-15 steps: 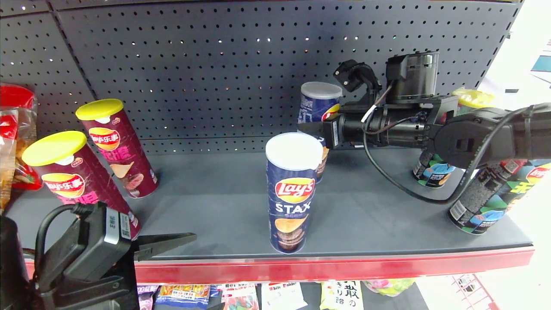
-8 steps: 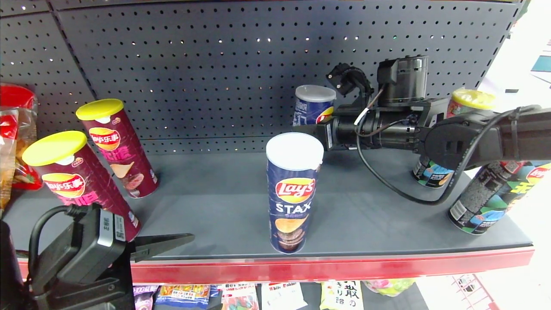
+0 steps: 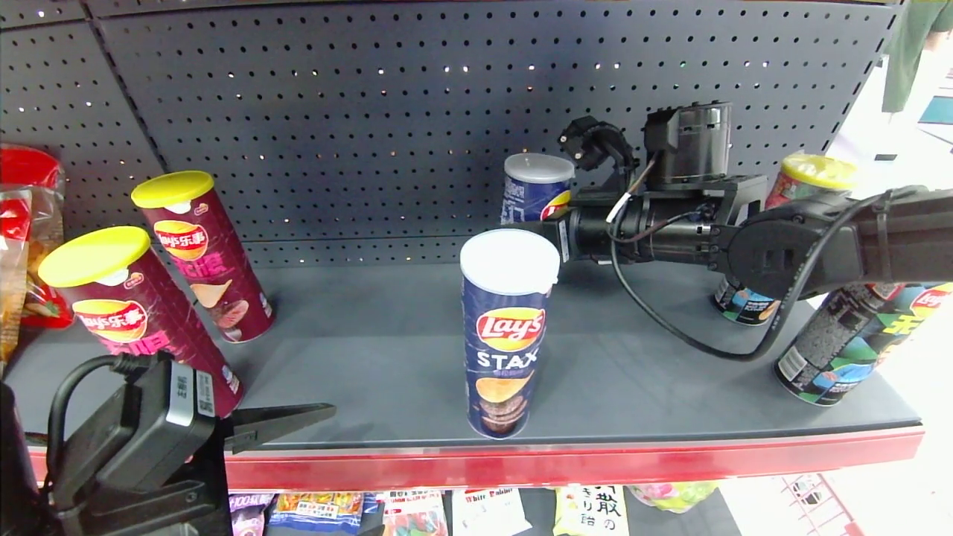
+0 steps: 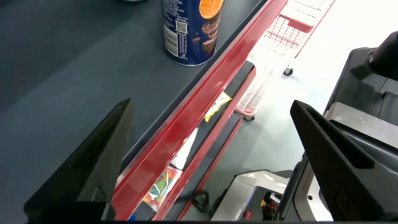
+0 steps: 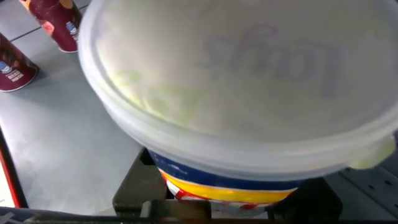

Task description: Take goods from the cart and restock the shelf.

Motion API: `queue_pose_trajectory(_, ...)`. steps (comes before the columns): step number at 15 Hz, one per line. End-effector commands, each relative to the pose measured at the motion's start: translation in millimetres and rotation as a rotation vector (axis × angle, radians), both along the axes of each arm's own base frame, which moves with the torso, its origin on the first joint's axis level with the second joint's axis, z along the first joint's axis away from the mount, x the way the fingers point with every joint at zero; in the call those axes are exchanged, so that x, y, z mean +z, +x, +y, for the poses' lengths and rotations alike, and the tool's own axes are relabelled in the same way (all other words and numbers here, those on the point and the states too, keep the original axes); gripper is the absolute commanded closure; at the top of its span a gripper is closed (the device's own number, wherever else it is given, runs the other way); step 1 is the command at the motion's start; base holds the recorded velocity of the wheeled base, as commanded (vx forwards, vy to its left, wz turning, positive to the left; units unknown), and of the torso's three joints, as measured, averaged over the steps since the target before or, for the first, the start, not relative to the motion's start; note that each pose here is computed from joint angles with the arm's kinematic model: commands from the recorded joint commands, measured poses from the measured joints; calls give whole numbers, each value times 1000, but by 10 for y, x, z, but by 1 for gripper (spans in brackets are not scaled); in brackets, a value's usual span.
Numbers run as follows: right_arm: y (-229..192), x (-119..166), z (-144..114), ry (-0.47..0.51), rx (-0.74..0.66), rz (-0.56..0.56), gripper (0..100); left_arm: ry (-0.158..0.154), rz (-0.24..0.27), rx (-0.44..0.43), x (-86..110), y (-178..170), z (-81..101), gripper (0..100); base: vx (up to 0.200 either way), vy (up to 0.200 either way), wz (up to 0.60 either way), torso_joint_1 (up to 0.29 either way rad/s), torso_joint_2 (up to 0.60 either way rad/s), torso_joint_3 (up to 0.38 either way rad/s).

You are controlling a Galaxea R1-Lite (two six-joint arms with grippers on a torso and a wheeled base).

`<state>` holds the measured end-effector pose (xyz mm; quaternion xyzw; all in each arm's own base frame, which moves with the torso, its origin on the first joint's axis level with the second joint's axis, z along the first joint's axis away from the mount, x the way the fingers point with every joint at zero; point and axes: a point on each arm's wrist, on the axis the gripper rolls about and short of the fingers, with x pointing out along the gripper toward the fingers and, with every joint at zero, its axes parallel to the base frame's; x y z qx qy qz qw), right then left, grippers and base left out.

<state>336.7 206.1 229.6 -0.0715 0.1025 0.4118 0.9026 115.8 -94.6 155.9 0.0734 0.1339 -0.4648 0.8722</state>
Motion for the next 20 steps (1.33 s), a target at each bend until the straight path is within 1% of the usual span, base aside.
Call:
queue_pose_trajectory(1, -17, 13, -1, 1, 2, -3, 0, 2, 4, 0, -8, 4, -2, 0, 0, 0, 0, 0, 0, 0)
queue_pose_trajectory(6, -66, 80, -13, 6, -10, -17, 0, 4, 9, -1, -20, -1, 1, 0, 0, 0, 0, 0, 0, 0)
queue_pose_trajectory(9, -159, 112, -79, 5, -25, -13, 0, 5, 10, -1, -22, 1, -1, 0, 0, 0, 0, 0, 0, 0)
queue_pose_trajectory(11, -325, 77, -190, -1, -56, 25, 0, 8, 14, -1, -25, 13, -10, 0, 0, 0, 0, 0, 0, 0)
queue_pose_trajectory(14, -482, 59, -317, -9, -81, 46, 0, 10, 17, -1, -32, 19, -14, 0, 0, 0, 0, 0, 0, 0)
queue_pose_trajectory(17, -609, -29, -499, -35, -153, 78, 0, 11, 19, 2, -31, 31, -17, 0, 0, 0, 0, 0, 0, 0)
queue_pose_trajectory(20, -746, -41, -613, -21, -204, 106, 0, 13, 20, 4, -27, 47, -28, 0, 0, 0, 0, 0, 0, 0)
